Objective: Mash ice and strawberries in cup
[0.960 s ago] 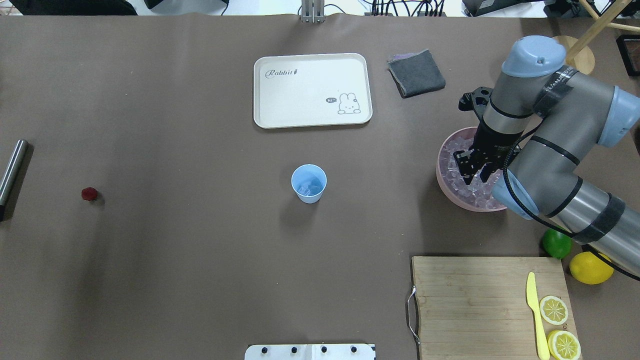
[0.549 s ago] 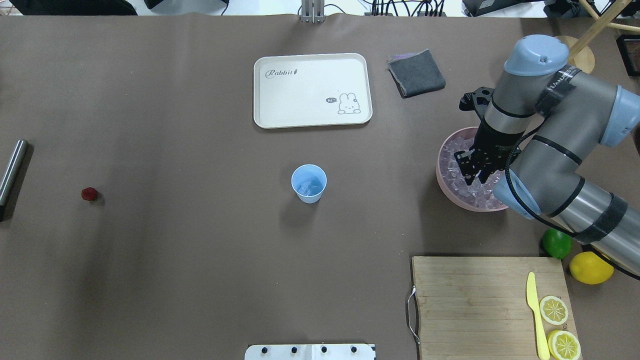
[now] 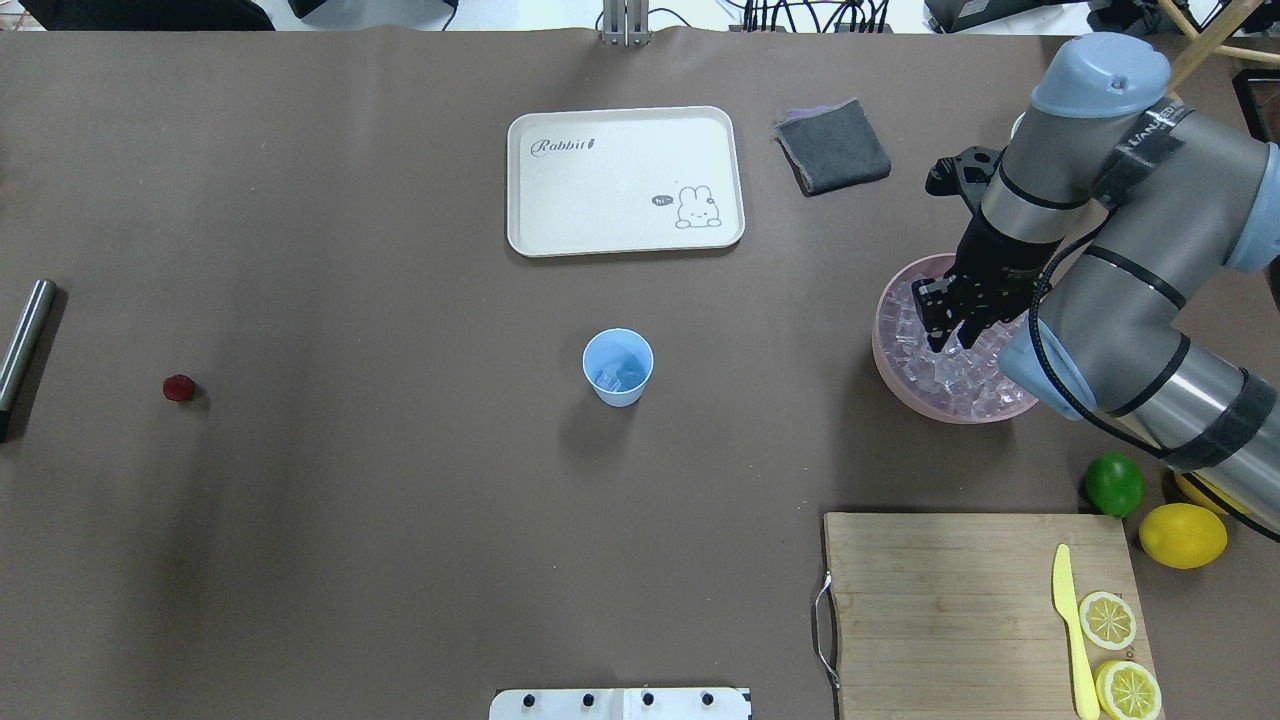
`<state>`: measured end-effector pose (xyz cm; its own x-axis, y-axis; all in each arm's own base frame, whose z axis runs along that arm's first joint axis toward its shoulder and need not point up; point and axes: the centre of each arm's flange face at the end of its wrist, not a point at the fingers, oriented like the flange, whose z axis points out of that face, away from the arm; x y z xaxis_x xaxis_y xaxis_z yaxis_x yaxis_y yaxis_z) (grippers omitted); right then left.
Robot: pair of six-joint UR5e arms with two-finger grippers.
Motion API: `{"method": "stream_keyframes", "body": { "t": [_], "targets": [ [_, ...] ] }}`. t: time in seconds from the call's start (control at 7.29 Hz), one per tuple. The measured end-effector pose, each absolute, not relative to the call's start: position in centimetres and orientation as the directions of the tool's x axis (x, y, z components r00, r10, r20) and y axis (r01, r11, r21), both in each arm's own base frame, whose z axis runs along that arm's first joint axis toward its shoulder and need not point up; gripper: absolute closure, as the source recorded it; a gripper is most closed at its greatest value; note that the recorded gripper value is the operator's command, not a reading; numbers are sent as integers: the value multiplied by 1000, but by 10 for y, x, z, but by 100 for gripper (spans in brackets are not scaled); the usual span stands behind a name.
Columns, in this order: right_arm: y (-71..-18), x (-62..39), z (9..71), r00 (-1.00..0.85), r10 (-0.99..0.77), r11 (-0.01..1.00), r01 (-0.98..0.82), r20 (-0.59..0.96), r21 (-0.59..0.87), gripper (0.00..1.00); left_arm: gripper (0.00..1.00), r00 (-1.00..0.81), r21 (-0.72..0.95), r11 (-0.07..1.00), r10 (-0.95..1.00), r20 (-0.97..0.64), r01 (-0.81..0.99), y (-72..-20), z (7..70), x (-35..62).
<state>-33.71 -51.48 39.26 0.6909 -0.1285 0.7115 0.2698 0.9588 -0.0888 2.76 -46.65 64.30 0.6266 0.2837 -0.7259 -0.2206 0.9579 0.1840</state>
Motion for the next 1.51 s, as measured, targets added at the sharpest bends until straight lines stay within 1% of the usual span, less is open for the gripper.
{"method": "stream_keyframes", "body": {
  "t": [0.41,0.82,1.23,1.37,1.51],
  "targets": [
    [-508,-336,420,712,-96,953,268,696,-142,51,2,626,185,958,284,-726,-221,-467,643,28],
    [-507,-342,410,691,-70,949,269,719,-166,51,2,626,185,958,285,-726,-221,-467,642,28],
    [-509,-347,425,699,-53,943,270,713,-195,51,2,627,184,958,283,-726,-220,-468,643,27],
    [-509,-350,428,702,-50,941,271,711,-201,51,2,627,185,958,284,-726,-220,-468,642,27],
    [-509,-351,426,700,-51,941,273,713,-200,55,2,627,186,958,285,-726,-220,-468,642,28]
  ]
}}
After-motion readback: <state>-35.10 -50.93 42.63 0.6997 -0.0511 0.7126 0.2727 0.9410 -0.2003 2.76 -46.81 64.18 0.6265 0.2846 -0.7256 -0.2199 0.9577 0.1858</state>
